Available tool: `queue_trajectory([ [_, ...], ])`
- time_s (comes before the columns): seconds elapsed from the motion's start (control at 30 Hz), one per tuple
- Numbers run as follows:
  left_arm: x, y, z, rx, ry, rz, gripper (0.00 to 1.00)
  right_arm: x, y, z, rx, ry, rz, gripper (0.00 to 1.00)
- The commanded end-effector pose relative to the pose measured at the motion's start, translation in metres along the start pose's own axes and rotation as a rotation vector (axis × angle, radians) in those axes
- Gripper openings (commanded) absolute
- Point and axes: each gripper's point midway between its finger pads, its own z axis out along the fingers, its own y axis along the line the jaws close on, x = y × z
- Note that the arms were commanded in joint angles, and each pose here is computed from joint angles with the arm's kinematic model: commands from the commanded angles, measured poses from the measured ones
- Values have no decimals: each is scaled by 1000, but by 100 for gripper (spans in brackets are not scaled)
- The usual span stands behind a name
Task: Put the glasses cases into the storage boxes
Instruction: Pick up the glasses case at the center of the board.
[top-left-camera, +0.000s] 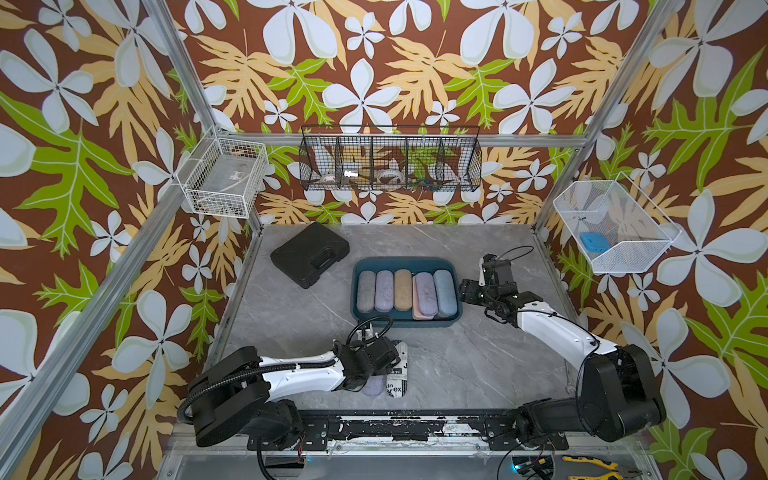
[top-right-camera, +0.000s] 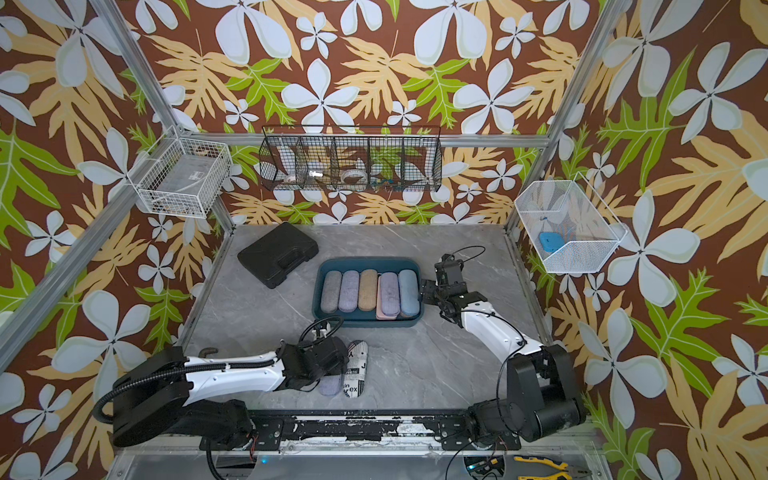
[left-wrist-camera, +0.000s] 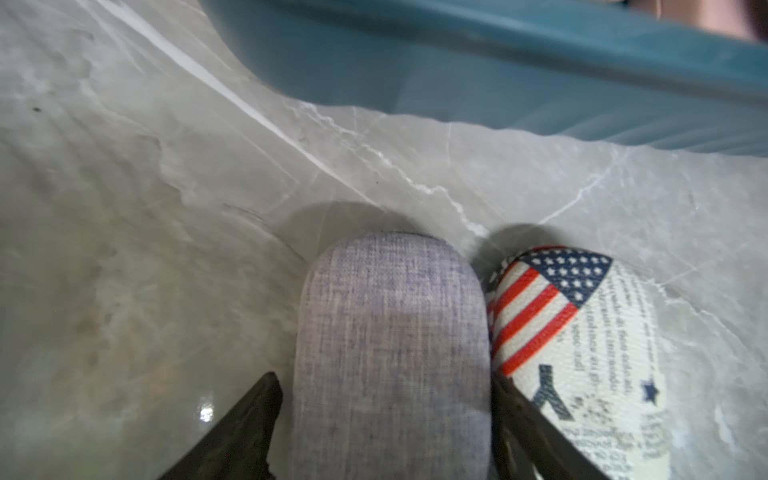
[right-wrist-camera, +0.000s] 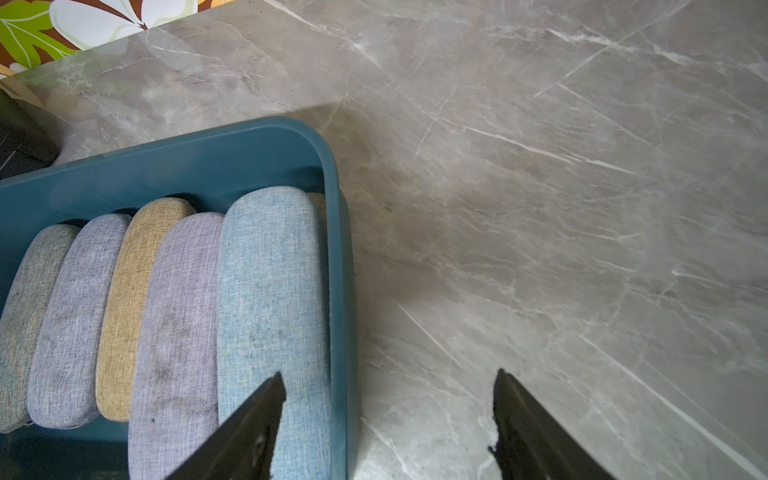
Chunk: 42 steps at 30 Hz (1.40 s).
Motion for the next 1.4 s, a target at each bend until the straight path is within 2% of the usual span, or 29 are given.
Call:
queue_trajectory([
  [0.0,0,0,1,-13,0,-8,76,-6,1,-1,0,-20,-7,79],
  [0.1,0,1,1,-20,3,-14,70,-4,1,1,2,-18,-6,79],
  [0.27,-4,3,-3,-32,-9,-33,66,-4,1,1,0,-17,-5,79],
  [0.53,-21,3,-21,-45,-51,-51,65,-5,0,-2,6,-22,-5,79],
  [0.77,-38,-1,-44,-4,-99,-81,65,-7,2,-4,-5,-26,3,79],
  [1.03,-72,-8,-71,33,-194,-92,65,-12,5,-8,-18,-34,7,79],
  [1.37,-132,-42,-79,123,-286,-88,64,-16,6,-16,-23,-53,10,79],
])
